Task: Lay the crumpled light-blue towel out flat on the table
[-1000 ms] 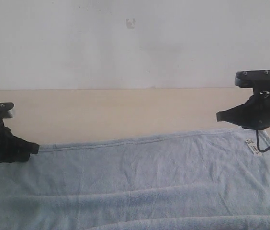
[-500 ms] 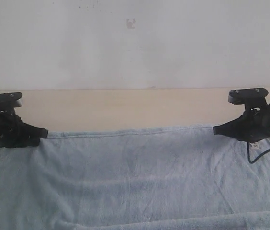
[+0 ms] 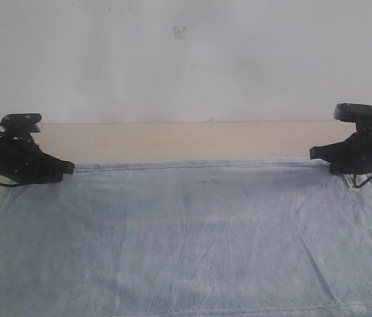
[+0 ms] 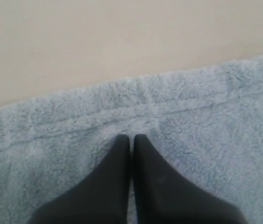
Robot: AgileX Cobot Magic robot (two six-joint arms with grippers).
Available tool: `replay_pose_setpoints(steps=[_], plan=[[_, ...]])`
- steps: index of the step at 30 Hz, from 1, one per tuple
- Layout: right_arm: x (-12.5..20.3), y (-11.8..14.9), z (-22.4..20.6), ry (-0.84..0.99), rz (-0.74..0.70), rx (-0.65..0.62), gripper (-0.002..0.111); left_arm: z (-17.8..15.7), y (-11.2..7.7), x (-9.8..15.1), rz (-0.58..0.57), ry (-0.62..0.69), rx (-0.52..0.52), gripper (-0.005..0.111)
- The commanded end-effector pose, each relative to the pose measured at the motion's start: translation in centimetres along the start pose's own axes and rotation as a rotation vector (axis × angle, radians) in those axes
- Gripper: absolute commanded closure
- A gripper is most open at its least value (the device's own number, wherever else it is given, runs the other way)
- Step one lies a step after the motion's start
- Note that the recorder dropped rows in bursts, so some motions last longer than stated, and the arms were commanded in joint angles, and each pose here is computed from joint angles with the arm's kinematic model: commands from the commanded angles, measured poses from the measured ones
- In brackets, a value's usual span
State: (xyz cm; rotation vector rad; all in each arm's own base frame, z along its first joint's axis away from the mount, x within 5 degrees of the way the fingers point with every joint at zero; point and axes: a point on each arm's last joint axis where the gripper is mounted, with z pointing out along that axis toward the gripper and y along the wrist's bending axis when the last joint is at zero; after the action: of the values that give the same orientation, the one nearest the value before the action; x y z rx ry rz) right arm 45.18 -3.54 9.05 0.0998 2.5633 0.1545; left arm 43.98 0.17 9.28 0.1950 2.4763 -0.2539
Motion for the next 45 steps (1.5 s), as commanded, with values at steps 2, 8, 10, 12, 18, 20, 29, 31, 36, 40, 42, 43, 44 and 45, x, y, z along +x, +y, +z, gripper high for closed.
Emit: replay_pose_setpoints(steps=[2, 8, 10, 12, 18, 20, 29, 31, 36, 40, 42, 43, 44, 45], plan=[[-0.3, -0.2, -1.8, 0.031, -0.032, -0.02, 0.108, -2.2, -0.8, -2.0, 0.103, -0.051, 0.044, 0.103], [-1.6, -0.8, -4.7, 0.012, -0.034, 0.013, 0.108, -5.4, -1.1, -3.6, -0.053, -0.123, 0.021, 0.103], [-0.9, -1.6, -4.5, 0.057, 0.005, 0.04, 0.108, -5.0, -1.1, -2.5, -0.07, -0.083, 0.029, 0.103], [-0.1, -2.4, -4.4, 0.089, -0.016, 0.066, 0.108, -4.4, -1.1, -1.2, -0.055, -0.037, 0.028, 0.103], [1.3, -5.0, -4.2, 0.074, 0.023, 0.13, 0.108, -3.5, -0.4, 1.5, 0.013, 0.025, -0.055, 0.103], [1.5, -5.4, -4.1, 0.08, 0.033, 0.135, 0.108, -3.5, -0.3, 1.5, 0.011, 0.019, -0.07, 0.103], [3.9, -7.1, -1.4, 0.174, 0.054, 0.142, 0.108, -3.5, -0.3, 1.5, 0.011, 0.018, -0.072, 0.103], [4.3, -7.2, -0.9, 0.179, 0.055, 0.144, 0.108, -3.5, -0.3, 1.5, 0.006, 0.018, -0.072, 0.103], [4.3, -7.3, -0.4, 0.154, 0.061, 0.152, 0.108, -2.3, 0.1, 2.5, -0.049, 0.041, -0.088, 0.103], [4.0, -7.3, -0.4, 0.122, 0.07, 0.157, 0.108, -0.7, 0.7, 3.9, -0.062, 0.077, -0.122, 0.103], [4.0, -7.3, -0.4, 0.114, 0.074, 0.158, 0.108, 0.1, 1.0, 4.5, -0.065, 0.094, -0.132, 0.103], [3.9, -7.3, -0.4, 0.112, 0.073, 0.159, 0.108, 0.4, 1.0, 4.7, -0.067, 0.102, -0.131, 0.103], [3.9, -7.3, -0.4, 0.11, 0.07, 0.159, 0.108, 0.7, 1.2, 4.8, -0.067, 0.101, -0.138, 0.103], [3.9, -7.3, -0.4, 0.111, 0.065, 0.159, 0.108, 1.1, 1.3, 4.8, -0.067, 0.102, -0.14, 0.103]])
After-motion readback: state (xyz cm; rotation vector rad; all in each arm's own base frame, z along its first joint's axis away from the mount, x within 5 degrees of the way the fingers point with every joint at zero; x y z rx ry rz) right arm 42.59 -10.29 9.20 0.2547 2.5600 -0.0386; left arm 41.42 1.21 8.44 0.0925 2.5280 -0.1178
